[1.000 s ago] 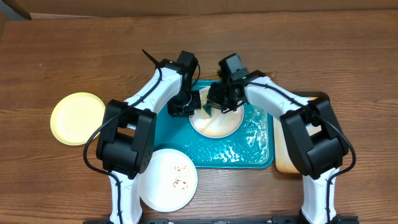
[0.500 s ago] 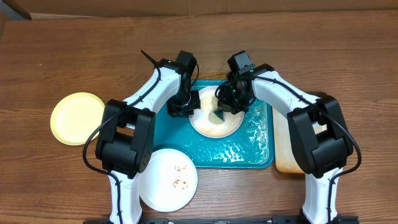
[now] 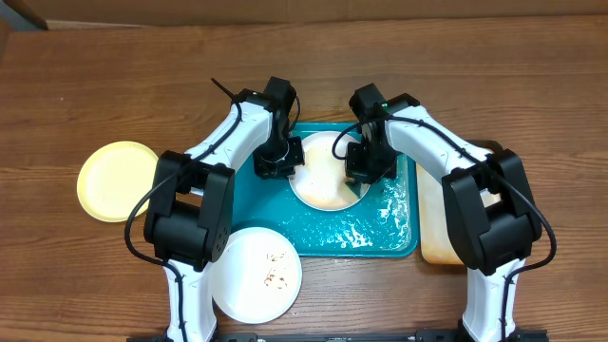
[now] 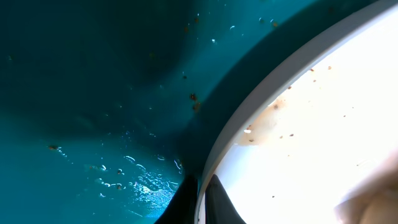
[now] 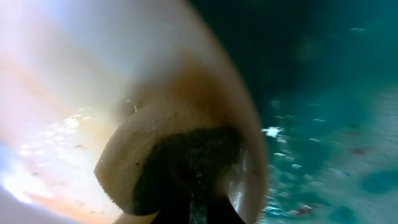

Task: Clean dirty plates on tray and stack at the side
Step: 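Keep scrubbing the white plate surface with the sponge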

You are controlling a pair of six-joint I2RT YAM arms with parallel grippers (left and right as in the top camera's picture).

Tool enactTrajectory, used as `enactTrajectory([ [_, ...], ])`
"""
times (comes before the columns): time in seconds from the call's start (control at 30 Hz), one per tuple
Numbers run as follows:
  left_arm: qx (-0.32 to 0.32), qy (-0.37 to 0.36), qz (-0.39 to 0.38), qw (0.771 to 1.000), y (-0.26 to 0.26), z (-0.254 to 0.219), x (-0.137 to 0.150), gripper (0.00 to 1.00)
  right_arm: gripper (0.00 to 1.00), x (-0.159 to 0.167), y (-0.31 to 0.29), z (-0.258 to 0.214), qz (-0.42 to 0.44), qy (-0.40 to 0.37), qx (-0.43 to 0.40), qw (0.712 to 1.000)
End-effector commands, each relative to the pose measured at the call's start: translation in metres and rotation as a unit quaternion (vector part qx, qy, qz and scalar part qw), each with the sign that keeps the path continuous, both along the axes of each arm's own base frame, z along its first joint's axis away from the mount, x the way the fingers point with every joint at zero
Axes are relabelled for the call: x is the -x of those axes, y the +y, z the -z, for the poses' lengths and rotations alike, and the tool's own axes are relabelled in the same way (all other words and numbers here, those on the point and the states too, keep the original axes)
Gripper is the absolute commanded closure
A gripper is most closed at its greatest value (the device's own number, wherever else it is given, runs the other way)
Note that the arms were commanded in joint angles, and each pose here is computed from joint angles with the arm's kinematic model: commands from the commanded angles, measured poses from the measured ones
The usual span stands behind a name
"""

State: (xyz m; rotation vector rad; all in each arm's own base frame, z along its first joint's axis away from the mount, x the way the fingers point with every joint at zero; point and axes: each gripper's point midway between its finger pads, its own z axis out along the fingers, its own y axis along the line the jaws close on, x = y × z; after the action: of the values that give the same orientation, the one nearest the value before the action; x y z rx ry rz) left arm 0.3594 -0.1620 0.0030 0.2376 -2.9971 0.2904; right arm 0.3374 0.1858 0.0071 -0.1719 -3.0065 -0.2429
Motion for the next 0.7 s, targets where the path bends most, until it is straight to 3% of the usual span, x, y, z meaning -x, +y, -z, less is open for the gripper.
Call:
enactTrajectory([
  [0.0, -0.082, 0.039, -0.018, 0.996, 0.038, 0.042, 0.013, 0.96, 0.96, -0.012, -0.059, 0.006, 0.026, -0.031, 0.165, 0.985],
  [0.23, -0.082, 0.038, -0.013, 0.996, 0.038, 0.042, 0.013, 0.96, 0.96, -0.042, -0.081, -0.048, 0.062, -0.082, 0.246, 0.964],
  [0.5, -0.076, 0.034, -0.011, 0.996, 0.036, 0.042, 0.011, 0.96, 0.96, -0.063, -0.073, -0.110, 0.071, -0.119, 0.228, 0.964],
  [0.67, -0.040, 0.031, 0.020, 0.999, 0.025, 0.041, 0.010, 0.96, 0.96, -0.063, -0.077, -0.134, 0.080, -0.135, 0.217, 0.963],
])
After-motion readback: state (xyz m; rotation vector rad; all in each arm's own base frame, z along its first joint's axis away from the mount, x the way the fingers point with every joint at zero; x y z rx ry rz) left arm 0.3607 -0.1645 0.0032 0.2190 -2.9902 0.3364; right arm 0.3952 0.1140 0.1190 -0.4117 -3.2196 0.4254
